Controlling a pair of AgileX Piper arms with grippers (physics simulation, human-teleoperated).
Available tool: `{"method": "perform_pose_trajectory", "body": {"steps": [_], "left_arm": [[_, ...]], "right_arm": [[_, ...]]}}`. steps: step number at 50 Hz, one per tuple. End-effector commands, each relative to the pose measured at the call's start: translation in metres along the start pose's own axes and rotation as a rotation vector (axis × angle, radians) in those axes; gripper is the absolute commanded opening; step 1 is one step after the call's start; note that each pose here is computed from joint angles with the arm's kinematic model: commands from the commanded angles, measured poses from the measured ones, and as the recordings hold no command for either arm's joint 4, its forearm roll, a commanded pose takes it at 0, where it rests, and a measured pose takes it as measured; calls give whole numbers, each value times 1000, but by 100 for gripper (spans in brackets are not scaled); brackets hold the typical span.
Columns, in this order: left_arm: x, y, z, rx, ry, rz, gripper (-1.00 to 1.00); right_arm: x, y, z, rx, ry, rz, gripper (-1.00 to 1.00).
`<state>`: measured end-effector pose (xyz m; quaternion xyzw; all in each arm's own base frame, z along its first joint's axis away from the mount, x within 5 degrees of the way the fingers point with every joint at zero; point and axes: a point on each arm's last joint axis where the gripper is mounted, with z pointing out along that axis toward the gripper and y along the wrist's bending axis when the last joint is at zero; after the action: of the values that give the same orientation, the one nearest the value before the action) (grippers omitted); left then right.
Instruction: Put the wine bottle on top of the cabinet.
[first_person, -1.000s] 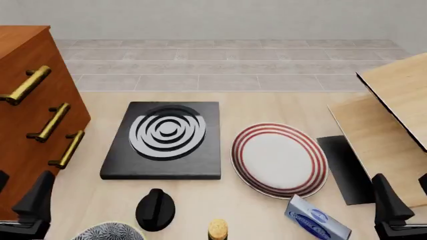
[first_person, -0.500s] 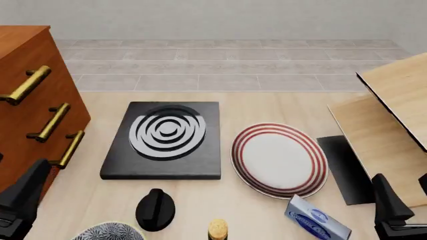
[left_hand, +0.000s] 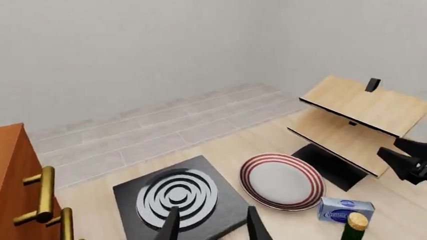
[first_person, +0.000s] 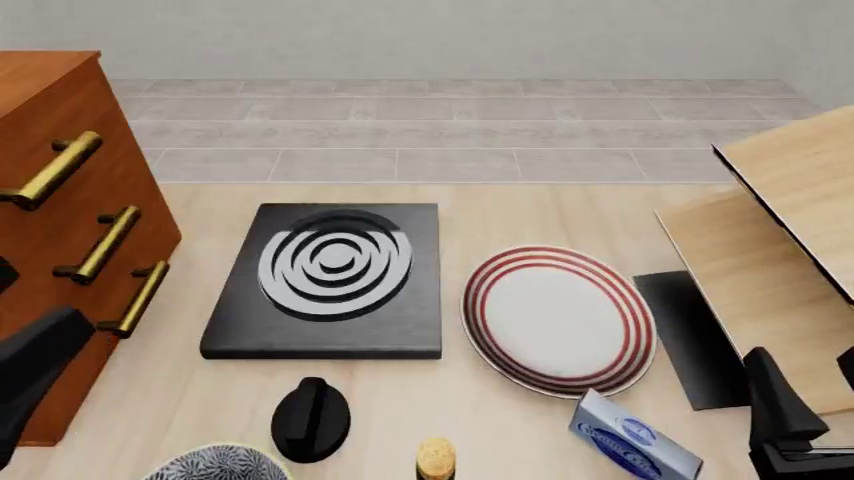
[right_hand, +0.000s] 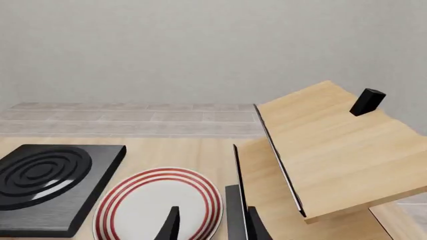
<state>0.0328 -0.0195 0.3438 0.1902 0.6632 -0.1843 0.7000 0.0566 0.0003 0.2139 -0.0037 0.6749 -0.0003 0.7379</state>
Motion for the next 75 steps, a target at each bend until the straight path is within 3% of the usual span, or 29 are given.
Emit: {"method": "perform_pose_trajectory", "body": {"steps": [1,8,13,19,24,30,36,45,50,69,75], "left_arm": [[-9,-7,6,158,26,14,100],[-13,-11,12,218,26,18,100],[-14,-20,25,327,55,57,100],[-8,-31,37,404,97,95,100],[0,-36,43,425,119,127,100],[1,-39,47,441,124,121,100],[5,-53,56,521,148,106,100],[6,-63,61,575,165,91,100],[11,-73,69,610,176,128,100],[10,-96,79,700,204,148,100],[21,-101,83,712,220,196,100]], "right_arm": [[0,0,0,0,0,0,100],[0,0,0,0,-1,-2,100],[0,0,0,0,0,0,100],[0,0,0,0,0,1,100],[0,0,0,0,0,0,100],[0,0,0,0,0,1,100],[0,0,0,0,0,0,100],[0,0,0,0,0,0,100],[0,0,0,0,0,0,100],[0,0,0,0,-1,-1,100],[0,0,0,0,0,-1,100]]}}
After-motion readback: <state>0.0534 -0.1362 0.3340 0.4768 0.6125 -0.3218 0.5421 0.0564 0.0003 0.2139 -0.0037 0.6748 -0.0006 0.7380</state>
